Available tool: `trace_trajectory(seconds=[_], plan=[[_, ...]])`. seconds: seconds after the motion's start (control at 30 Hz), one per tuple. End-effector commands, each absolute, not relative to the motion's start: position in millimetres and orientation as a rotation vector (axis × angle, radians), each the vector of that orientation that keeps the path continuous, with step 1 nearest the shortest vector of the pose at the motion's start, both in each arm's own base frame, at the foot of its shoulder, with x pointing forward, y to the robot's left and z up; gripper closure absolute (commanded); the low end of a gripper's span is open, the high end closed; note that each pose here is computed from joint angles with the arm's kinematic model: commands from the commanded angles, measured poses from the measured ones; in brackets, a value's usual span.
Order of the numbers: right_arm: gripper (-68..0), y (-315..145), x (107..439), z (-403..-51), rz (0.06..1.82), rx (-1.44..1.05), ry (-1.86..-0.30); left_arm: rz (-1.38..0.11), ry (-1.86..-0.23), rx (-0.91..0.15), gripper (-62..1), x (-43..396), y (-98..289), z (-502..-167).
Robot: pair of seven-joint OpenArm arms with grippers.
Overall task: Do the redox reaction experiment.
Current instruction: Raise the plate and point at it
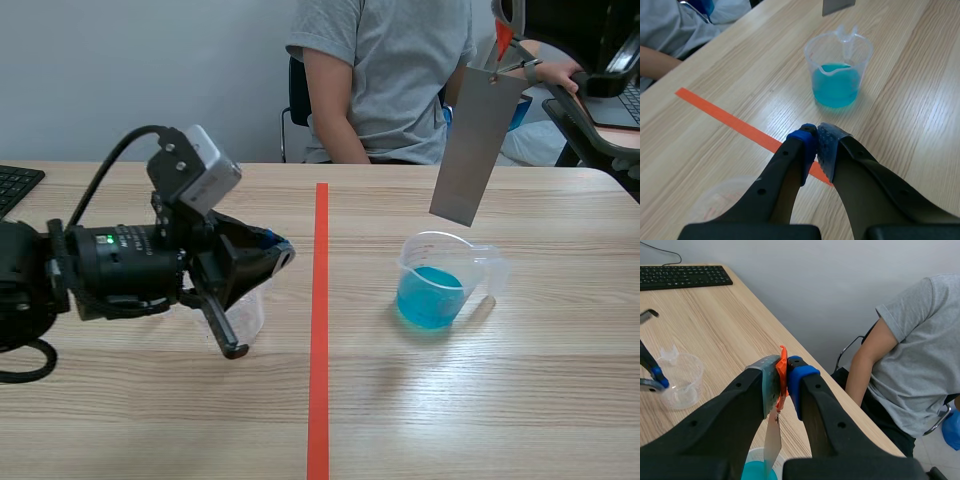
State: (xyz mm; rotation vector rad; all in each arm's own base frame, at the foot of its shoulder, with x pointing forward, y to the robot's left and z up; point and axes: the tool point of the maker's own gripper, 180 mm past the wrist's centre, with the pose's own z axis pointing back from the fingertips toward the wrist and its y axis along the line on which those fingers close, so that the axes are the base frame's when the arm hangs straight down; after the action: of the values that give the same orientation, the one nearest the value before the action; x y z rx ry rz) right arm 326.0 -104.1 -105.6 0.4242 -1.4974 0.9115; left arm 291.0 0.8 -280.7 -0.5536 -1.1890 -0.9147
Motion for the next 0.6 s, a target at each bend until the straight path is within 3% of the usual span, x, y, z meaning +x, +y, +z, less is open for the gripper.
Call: trace_trajectory(seconds=[0.0, 0.57], plan=[[-1.5, -104.6, 324.5, -93.0, 0.928, 0.424, -1.534, -0.901, -1.241, -0.559, -4.0, 300.6, -5.6, -268.5], [-1.5, -104.6, 324.5, -93.0, 0.928, 0.424, -1.534, -0.937, -1.248, -0.625, -4.0, 331.6, -75.5, -275.2]])
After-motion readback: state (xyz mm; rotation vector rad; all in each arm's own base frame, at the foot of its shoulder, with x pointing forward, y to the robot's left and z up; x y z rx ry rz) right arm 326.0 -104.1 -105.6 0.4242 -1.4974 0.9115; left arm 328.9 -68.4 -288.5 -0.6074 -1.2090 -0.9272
